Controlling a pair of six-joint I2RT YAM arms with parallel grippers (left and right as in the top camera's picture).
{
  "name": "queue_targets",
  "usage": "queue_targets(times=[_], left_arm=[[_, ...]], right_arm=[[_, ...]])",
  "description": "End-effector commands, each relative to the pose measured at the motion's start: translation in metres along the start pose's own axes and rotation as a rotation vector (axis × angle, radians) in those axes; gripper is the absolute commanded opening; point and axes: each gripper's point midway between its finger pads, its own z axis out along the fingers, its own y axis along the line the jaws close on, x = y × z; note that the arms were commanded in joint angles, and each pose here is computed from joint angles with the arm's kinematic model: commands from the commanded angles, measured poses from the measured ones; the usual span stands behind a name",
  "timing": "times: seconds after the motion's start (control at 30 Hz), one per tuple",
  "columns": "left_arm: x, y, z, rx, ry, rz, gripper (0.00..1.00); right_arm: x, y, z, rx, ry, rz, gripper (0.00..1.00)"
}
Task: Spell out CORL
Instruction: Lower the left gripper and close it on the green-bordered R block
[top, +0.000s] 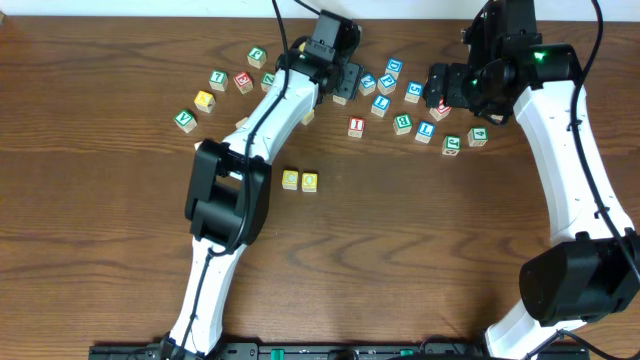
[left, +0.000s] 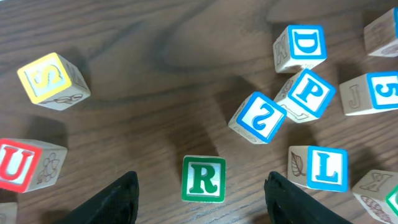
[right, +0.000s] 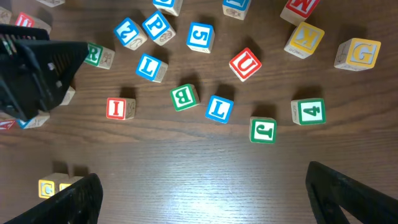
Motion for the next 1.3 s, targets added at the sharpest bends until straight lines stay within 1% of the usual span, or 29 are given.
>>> queue_targets(times=[0.0,0.2,0.5,0.7,0.73,0.8,0.9,1.1,1.27], left_arm=[[0.010,0.001,0.018,-0.012,0.024,0.013,0.61],[0.027,0.003,0.035,-0.014,0.064,0.011,0.58],[0.035,0.005,0.048,-0.015,0.076,0.010,0.52],[0.038,0.005,0.051,-0.015,0.082,0.010,0.44],[0.038,0.005,0.051,-0.015,0.081,0.010,0.39],[0.038,0.005,0.051,-0.015,0.081,0.010,0.34],[0.038,0.005,0.051,-0.015,0.080,0.010,0.34],[0.029,0.004,0.042,-0.014,0.060,0.010,0.33],[0.003,0.001,0.010,-0.011,0.006,0.012,0.33]], right_arm=[[0.000,-0.003,0.000,0.009,0.002,-0.014,0.99],[0.000,-0.003,0.000,0.010,0.002,-0.014,0.99],[0.000,-0.003,0.000,0.009,0.002,-0.014,0.99],[0.000,-0.003,0.000,0.010,0.001,-0.014,0.99],[0.000,-0.003,0.000,0.009,0.000,-0.014,0.99],[-0.001,-0.003,0.000,0.009,-0.002,-0.014,0.99],[-0.001,-0.005,0.000,0.020,-0.005,-0.014,0.99],[-0.002,-0.008,0.000,0.041,-0.010,-0.014,0.99],[-0.004,-0.010,0.000,0.055,-0.017,-0.014,0.99]])
